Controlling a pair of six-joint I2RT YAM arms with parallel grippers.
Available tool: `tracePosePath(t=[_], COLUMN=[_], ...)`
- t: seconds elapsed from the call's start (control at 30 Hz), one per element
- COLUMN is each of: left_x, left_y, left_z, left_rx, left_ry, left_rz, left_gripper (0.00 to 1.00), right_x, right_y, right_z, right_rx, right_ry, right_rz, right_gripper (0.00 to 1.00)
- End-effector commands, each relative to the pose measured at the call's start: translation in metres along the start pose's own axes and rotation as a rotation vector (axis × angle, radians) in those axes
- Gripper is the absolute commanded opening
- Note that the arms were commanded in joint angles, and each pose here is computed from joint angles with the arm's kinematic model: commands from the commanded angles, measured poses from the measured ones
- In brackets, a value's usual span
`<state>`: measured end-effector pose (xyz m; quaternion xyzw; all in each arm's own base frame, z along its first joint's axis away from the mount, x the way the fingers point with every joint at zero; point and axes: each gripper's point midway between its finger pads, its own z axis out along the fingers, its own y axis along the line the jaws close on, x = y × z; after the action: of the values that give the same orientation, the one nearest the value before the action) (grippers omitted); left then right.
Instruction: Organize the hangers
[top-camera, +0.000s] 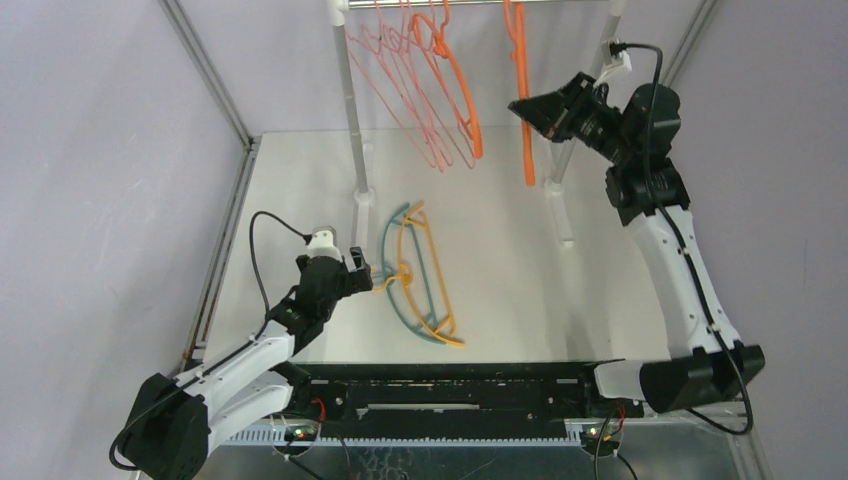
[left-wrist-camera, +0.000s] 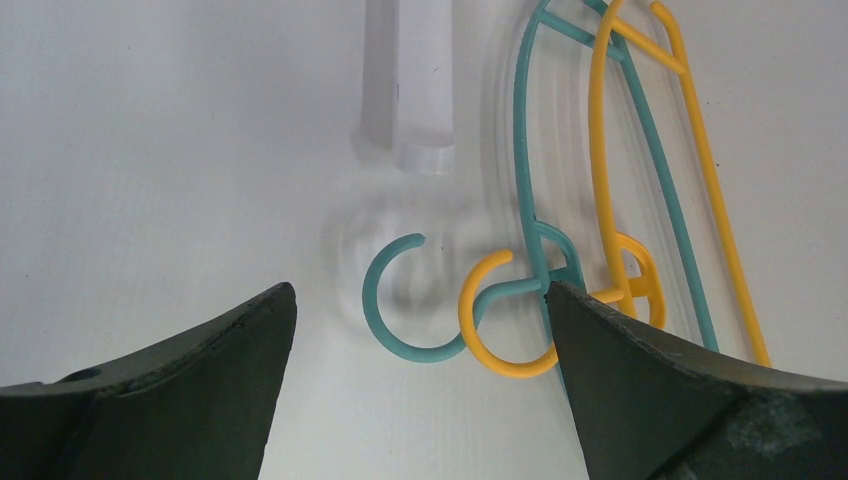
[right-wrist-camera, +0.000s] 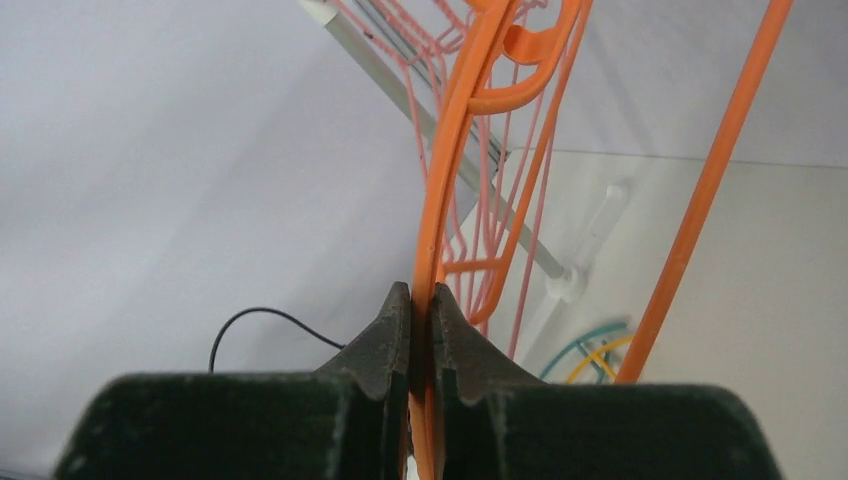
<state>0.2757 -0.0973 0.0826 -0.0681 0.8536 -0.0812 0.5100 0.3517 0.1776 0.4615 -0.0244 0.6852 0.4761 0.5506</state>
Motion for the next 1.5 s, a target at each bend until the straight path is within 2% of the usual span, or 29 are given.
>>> tracePosePath(t=[0.0,0.5,0.83,1.0,1.17,1.47], left_x=[-0.024,-0.023,-0.022,-0.023,-0.024,-0.027], left_y=[-0.006,-0.008,-0.008,-0.009,-0.007,-0.006], left_z=[0.0,0.002,0.003,0.003,0.001,-0.001], left_rx=[0.008,0.011,0.008,0.011,0.006,0.004], left_ry=[-0.061,-0.05,-0.045,-0.046,-0.052,-0.061], left_rz=[-0.013,-0.005,0.0,0.0,0.001,-0.001], left_gripper=[1.0,1.0,0.99,0.99,0.99,0.99], right_x=[-0.034,-0.042,-0.04,-0.042,-0.034,0.005], right_y=[0.011,-0.017,-0.011,-0.012,-0.008,-0.015], right_z=[0.024,0.078,0.078,0.096,0.115,0.133], right_rx=[-0.108,-0.181,-0.183,-0.161,-0.138,-0.079], right_ry=[-0.047,-0.069,-0.078,-0.05,-0.039,0.039], right_rz=[0.009,0.158,0.158,0.233,0.298,0.372], right_gripper=[0.0,0.0,0.0,0.0,0.0,0.0])
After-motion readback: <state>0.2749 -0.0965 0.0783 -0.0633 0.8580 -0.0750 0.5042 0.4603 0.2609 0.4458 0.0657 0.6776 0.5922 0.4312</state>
